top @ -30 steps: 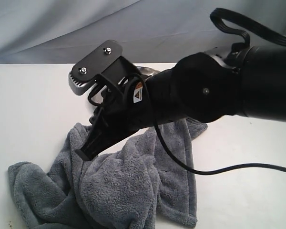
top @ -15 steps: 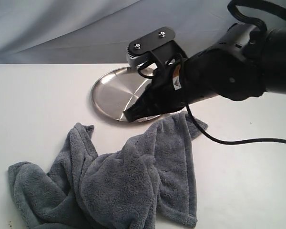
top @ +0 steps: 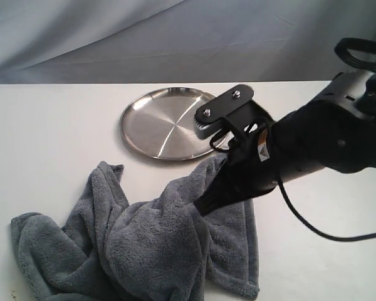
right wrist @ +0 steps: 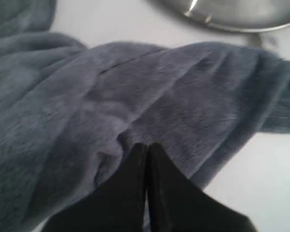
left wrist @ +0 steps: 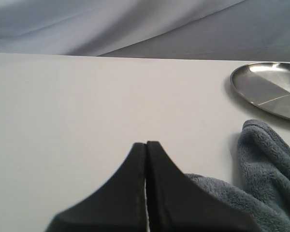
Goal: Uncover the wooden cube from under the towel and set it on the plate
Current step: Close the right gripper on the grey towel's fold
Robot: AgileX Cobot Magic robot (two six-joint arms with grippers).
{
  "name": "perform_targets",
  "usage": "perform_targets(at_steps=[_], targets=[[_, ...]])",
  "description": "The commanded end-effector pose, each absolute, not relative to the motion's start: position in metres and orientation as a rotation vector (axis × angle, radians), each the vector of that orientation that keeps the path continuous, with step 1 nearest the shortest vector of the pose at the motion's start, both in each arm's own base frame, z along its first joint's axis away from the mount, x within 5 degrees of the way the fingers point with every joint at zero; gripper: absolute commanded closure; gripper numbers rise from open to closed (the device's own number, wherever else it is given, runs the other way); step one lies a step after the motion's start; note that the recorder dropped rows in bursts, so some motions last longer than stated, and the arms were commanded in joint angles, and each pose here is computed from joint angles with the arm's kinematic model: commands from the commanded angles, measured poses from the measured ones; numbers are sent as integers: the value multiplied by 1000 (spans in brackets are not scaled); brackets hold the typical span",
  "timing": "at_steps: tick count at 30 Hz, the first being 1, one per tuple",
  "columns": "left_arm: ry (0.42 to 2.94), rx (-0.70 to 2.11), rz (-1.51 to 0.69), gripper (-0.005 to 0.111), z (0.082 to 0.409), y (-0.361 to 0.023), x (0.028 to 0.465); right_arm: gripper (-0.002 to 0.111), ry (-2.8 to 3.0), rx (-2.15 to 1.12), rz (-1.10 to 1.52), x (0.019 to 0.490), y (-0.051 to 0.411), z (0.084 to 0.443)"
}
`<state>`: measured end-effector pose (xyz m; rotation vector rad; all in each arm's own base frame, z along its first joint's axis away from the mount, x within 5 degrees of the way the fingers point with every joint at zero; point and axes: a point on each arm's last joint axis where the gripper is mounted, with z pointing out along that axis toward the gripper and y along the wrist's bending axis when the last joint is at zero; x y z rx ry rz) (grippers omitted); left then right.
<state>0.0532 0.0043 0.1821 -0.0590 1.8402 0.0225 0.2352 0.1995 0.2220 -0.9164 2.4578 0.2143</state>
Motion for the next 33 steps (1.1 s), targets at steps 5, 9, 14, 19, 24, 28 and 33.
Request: perform_targets(at_steps=[5,9,14,19,24,28,33], targets=[[1828,-52,22,107,182,4,53,108,2366,-1292,366,193,231,219],[1828,-52,22,107,182,4,53,108,2282,-1439,376,176,245,219],[1828,-52,22,107,182,4,53,108,2254,-1425,500,161,259,222],[1828,-52,22,107,182,4,53,108,2108,-1455,510,155,272,226],[1828,-52,22,107,182,4,53,108,2088,-1451,515,153,274,227],[1828,-52,22,107,182,4,53,108,2056,-1424,515,156,276,229],[1828,-52,22,107,182,4,53,79,1991,-1487,486,156,277,230]])
